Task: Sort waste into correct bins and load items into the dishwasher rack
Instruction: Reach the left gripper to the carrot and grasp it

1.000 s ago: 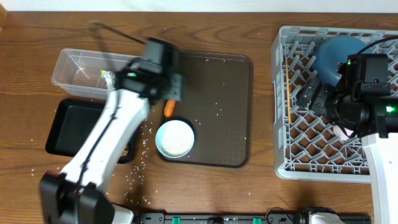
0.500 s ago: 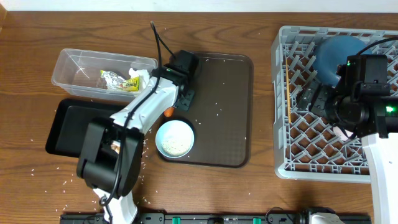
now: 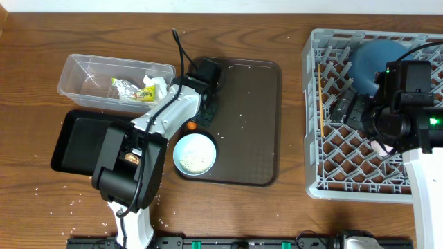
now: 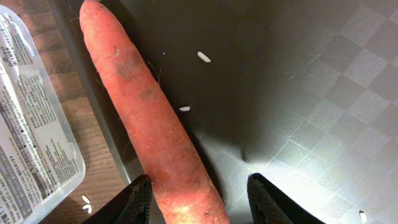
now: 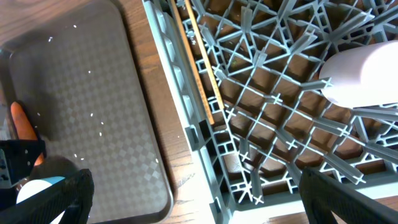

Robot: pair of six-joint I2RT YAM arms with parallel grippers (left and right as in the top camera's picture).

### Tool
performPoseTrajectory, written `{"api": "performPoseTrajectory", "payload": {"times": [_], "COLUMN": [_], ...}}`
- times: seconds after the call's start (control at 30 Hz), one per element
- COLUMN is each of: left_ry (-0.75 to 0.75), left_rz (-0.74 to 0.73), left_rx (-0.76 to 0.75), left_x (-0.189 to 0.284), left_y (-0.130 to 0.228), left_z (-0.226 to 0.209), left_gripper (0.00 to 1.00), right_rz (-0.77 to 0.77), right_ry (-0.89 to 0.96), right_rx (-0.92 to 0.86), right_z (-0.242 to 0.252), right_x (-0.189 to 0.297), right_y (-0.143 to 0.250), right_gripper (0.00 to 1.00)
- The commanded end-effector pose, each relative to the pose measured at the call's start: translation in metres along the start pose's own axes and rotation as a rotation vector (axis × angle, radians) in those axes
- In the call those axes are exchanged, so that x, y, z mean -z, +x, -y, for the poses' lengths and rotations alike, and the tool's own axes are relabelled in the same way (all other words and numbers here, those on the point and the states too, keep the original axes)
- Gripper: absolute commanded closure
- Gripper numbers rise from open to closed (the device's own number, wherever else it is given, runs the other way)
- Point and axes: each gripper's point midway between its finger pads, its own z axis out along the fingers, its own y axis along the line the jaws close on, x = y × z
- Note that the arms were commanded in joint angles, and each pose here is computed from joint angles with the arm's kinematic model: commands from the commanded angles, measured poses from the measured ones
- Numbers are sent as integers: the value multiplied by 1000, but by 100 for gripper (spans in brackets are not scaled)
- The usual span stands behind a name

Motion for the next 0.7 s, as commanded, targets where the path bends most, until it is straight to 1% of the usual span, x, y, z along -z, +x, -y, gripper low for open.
{"api": "performPoseTrajectory", "payload": {"times": [0.0, 0.03, 0.17, 0.2, 0.27, 0.37, 0.43, 0.5, 0.53, 0.57, 0.6, 0.67], "left_ry": [127, 143, 149, 149, 176, 245, 254, 253, 253, 252, 253, 252], "left_rz": [-43, -42, -40, -41, -42, -39, -38, -36, -35, -34, -31, -18], "left_rx": [-10, -11, -5, 6, 16, 16, 17, 16, 16, 16, 17, 32], "left_x": [-14, -13, -12, -12, -12, -9, -9, -9, -9, -9, -8, -2], "left_y": [8, 8, 8, 8, 8, 7, 6, 6, 6, 5, 5, 1], "left_z": [24, 28, 29, 29, 34, 45, 47, 47, 47, 47, 47, 45], "left_gripper": [53, 54, 56, 60, 62, 61, 59, 60, 62, 67, 68, 69], "right_rz": [-8, -9, -8, -7, -8, -7, -6, -7, -7, -7, -7, -7], "right_ry": [-11, -11, -11, -11, -11, -12, -12, -12, -11, -11, -11, -11], "right_rx": [30, 30, 30, 30, 30, 30, 29, 30, 29, 29, 29, 29], "right_z": [-6, -6, -6, -6, -6, -6, -6, -7, -6, -6, -6, -6], "right_x": [0, 0, 0, 0, 0, 0, 0, 0, 0, 0, 0, 0], "right_y": [3, 3, 3, 3, 3, 2, 2, 2, 3, 3, 3, 3], "right_gripper": [1, 1, 1, 1, 1, 1, 1, 1, 1, 1, 1, 1]}}
